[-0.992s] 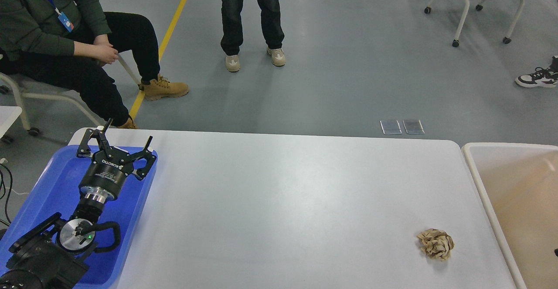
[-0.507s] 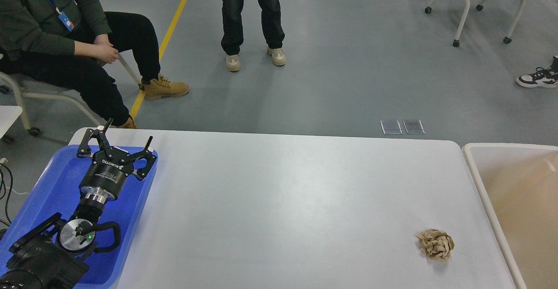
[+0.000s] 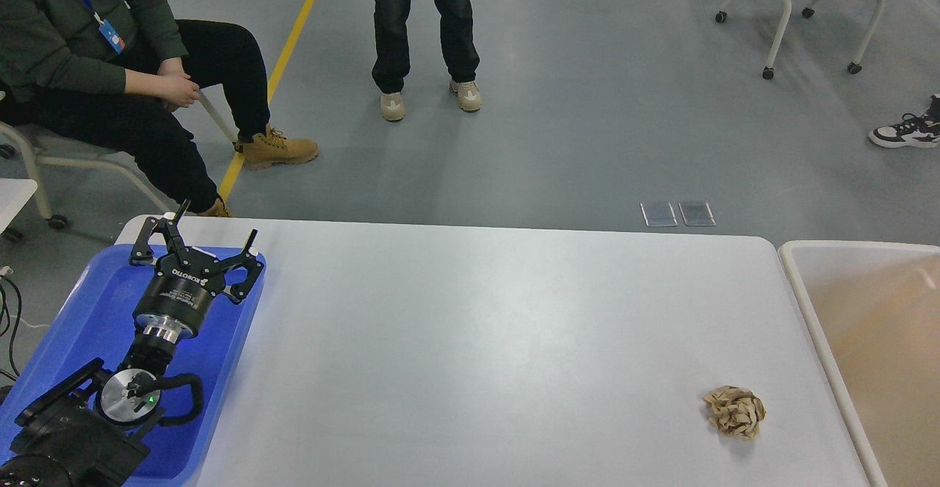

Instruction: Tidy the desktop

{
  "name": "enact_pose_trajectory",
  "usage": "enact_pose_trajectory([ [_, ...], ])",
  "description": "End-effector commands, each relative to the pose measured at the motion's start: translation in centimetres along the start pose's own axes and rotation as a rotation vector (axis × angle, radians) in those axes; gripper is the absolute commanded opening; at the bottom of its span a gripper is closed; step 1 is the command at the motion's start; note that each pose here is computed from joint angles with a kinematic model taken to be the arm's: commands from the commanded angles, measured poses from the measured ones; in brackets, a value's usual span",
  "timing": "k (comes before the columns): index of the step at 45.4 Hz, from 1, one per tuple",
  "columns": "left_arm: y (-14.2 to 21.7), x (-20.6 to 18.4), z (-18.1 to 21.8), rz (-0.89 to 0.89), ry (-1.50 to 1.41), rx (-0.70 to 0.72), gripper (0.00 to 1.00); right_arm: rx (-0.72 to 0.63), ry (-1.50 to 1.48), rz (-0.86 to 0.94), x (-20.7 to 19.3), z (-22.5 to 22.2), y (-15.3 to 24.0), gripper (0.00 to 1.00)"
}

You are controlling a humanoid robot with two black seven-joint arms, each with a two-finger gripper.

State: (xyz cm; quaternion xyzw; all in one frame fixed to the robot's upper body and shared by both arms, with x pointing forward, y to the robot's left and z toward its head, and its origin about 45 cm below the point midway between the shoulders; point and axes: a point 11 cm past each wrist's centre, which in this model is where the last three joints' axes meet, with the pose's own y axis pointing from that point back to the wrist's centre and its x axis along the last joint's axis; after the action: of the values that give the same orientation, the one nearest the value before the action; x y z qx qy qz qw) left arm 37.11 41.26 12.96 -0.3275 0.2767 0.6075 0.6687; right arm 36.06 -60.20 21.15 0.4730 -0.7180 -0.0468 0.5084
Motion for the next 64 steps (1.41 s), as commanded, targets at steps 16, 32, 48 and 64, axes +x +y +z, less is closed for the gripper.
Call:
enact_pose_trajectory([
  [16,0.0,0.0,0.0,0.000,0.000,0.001,0.99,0.107,0.167,-0.163,-0.2,-5.9,5.2,1.00],
  [32,0.0,0.0,0.0,0.000,-0.002,0.002,0.99,0.169,0.353,-0.263,-1.5,-10.2,10.3,1.00],
  [48,0.0,0.0,0.0,0.000,0.000,0.001,0.99,0.240,0.619,-0.401,-6.7,-14.1,16.5,1.00],
  [64,0.0,0.0,0.0,-0.001,-0.001,0.002,0.99,0.334,0.857,-0.561,-10.2,-19.3,23.7,1.00],
])
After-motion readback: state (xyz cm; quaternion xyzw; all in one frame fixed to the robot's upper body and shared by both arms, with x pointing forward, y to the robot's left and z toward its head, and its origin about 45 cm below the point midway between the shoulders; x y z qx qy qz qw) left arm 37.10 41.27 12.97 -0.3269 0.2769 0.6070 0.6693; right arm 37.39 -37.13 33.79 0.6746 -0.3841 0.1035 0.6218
